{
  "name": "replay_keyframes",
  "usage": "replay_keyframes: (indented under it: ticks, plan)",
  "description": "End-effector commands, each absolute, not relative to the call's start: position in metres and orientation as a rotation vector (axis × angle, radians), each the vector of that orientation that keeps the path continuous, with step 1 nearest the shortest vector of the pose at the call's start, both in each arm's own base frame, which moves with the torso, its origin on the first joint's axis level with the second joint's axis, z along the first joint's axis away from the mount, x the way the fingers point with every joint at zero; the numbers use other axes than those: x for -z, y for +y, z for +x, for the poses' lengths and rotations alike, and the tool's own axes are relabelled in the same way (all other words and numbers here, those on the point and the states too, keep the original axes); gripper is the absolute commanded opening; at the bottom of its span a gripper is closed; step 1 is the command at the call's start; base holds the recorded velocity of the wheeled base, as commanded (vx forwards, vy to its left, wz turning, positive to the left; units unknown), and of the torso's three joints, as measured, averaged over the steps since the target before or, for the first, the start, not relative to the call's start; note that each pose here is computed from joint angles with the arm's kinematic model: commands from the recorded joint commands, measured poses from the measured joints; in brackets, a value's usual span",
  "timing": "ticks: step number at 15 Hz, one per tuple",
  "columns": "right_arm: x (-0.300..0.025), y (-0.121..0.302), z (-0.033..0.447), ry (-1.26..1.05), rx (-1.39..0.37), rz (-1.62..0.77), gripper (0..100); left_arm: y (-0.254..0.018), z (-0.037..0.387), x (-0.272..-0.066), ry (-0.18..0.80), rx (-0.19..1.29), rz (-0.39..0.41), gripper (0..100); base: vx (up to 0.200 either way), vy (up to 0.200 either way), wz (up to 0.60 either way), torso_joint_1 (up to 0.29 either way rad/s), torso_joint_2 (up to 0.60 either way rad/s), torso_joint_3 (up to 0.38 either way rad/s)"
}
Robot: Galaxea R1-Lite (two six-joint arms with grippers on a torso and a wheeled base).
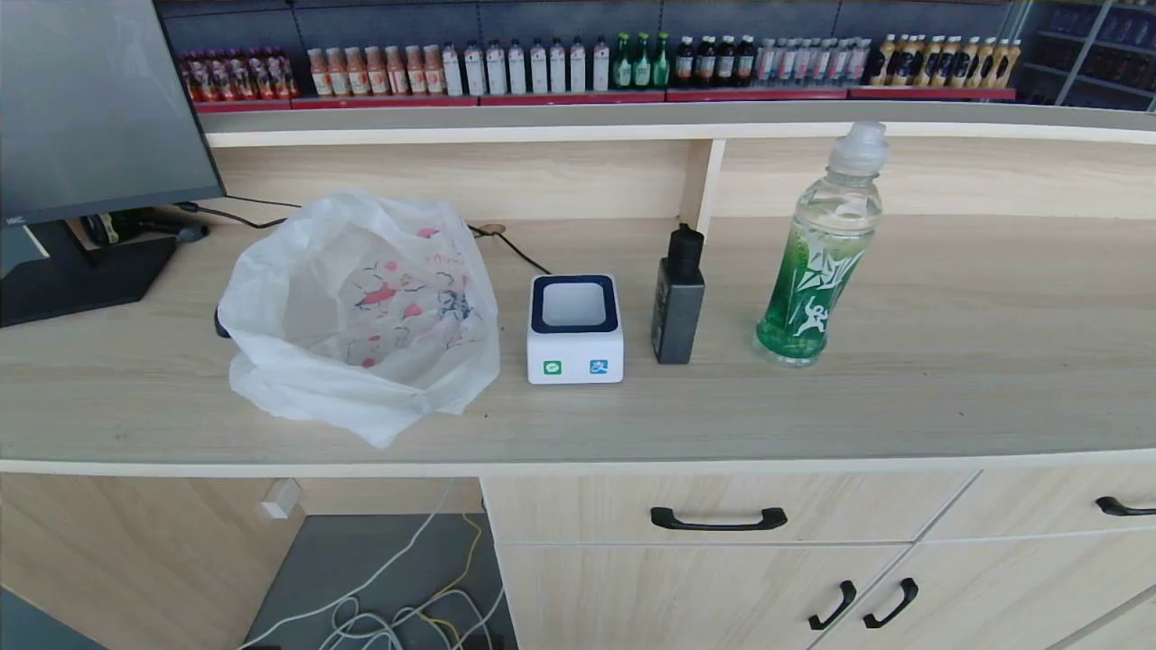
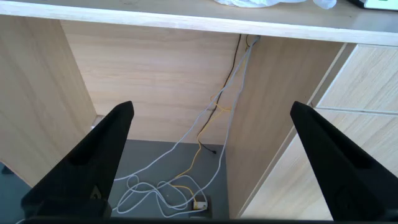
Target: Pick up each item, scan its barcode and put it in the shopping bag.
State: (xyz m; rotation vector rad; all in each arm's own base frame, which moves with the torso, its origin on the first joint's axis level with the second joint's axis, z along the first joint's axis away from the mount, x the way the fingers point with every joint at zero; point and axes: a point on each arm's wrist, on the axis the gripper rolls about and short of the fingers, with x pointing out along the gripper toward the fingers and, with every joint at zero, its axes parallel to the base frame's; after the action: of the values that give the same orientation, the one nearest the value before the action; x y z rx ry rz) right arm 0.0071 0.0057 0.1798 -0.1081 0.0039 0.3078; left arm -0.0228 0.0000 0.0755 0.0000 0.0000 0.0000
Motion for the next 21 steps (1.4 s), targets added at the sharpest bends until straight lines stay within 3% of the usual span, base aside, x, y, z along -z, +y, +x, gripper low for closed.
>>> replay_keyframes:
  ticks: [1, 5, 21]
  plan:
    - [-0.195, 0.016, 0.046, 0.043, -0.457, -0.18, 100, 0.0, -0.023, -0.075, 0.0, 0.0, 0.0, 100, 0.0, 0.0, 0.0, 0.0, 0.0, 0.0]
    - [-0.199, 0.027, 0.076, 0.049, -0.513, -0.232, 100, 0.0, -0.023, -0.075, 0.0, 0.0, 0.0, 100, 0.0, 0.0, 0.0, 0.0, 0.0, 0.0]
    - [-0.196, 0.039, 0.103, 0.094, -0.563, -0.29, 100, 0.0, -0.023, -0.075, 0.0, 0.0, 0.0, 100, 0.0, 0.0, 0.0, 0.0, 0.0, 0.0]
